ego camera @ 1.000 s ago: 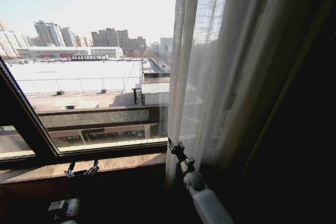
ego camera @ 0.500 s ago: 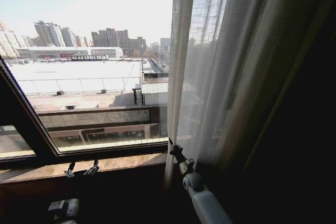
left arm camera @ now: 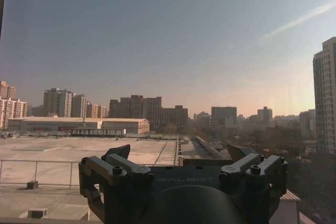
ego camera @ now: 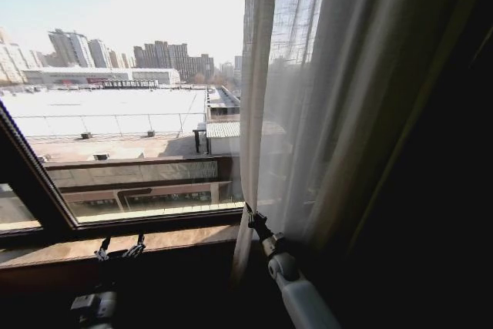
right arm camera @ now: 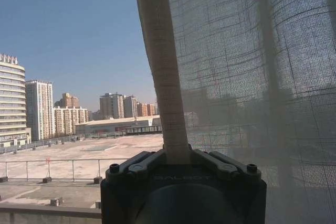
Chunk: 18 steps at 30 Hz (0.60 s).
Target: Open the curtains by pulling them apart, changing their state from closed to fully open.
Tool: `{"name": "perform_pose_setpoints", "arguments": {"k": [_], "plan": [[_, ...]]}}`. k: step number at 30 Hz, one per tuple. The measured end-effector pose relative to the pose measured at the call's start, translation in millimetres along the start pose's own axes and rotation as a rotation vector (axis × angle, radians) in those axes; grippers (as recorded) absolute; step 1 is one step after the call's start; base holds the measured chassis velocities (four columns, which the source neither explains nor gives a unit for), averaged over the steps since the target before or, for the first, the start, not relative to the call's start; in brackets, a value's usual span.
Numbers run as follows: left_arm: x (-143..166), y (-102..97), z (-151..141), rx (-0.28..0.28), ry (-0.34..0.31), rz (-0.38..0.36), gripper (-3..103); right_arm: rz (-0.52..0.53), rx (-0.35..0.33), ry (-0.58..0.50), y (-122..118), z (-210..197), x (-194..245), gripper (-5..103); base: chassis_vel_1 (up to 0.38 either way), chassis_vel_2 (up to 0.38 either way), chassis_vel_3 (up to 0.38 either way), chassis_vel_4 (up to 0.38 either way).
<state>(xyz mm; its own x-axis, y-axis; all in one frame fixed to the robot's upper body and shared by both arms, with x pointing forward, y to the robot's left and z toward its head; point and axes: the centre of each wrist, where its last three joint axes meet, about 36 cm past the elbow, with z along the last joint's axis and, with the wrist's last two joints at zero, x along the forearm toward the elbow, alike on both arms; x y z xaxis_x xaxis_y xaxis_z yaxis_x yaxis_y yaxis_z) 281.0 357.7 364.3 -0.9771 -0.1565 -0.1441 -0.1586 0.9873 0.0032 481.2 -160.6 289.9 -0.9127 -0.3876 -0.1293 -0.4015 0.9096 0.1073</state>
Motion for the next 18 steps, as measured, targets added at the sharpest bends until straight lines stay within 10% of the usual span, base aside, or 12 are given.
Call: {"name": "perform_pose_setpoints", "arguments": {"k": [18], "plan": [[0.0, 0.0, 0.0, 0.0, 0.0, 0.0, 100, -0.024, -0.009, 0.006, -1.4, 8.1, -10.4, 0, -0.334, -0.327, 0.326, 0.342]]}}
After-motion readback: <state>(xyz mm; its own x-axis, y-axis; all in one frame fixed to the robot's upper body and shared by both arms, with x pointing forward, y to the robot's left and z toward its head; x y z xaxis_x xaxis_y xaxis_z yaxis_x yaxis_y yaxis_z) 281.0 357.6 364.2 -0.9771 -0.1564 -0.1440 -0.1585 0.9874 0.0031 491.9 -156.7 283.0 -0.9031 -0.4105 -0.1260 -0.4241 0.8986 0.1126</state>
